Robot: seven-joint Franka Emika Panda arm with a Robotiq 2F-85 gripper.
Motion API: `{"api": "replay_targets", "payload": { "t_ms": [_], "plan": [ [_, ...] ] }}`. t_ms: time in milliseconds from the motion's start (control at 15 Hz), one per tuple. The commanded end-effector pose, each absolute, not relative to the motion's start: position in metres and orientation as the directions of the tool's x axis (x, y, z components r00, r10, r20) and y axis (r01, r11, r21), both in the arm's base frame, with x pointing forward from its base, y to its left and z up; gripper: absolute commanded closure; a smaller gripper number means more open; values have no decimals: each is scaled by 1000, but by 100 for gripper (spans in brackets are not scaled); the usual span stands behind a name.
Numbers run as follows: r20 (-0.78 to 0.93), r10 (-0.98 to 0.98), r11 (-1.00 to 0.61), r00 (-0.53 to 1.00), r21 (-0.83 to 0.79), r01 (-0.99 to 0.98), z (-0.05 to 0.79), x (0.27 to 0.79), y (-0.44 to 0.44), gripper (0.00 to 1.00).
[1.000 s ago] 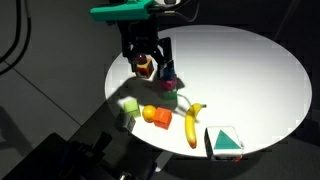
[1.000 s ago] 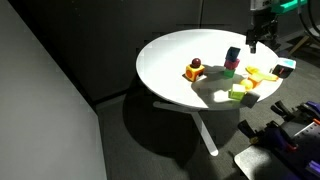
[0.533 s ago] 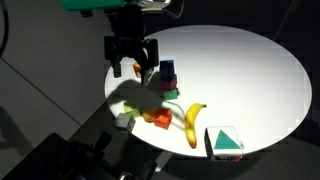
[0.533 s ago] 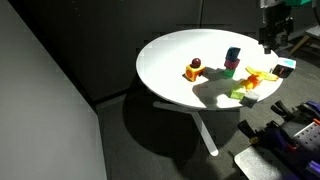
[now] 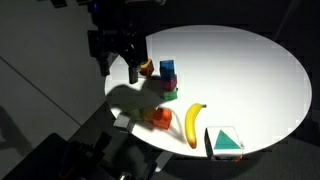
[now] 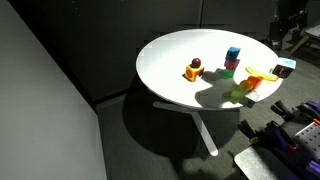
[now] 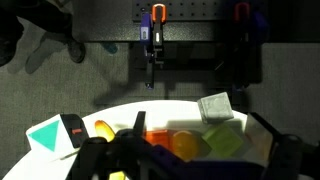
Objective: Put the blue block on top of the pink block
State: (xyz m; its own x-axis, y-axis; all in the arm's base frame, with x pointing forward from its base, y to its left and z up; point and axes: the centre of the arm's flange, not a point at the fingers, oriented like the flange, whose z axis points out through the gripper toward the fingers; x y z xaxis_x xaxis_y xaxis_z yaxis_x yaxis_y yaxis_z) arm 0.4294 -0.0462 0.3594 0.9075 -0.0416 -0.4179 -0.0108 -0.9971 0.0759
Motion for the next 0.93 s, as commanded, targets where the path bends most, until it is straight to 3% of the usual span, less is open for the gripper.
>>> {"api": "replay_targets", "payload": {
  "t_ms": [0,467,867],
  "plan": [
    [-352,-57,-996,934,85,-29,375,408,-36,0],
    [-229,-74,-995,971,89,-55,390,401,-33,0],
    [-228,-51,-996,972,86,-32,389,407,-38,0]
  ]
}}
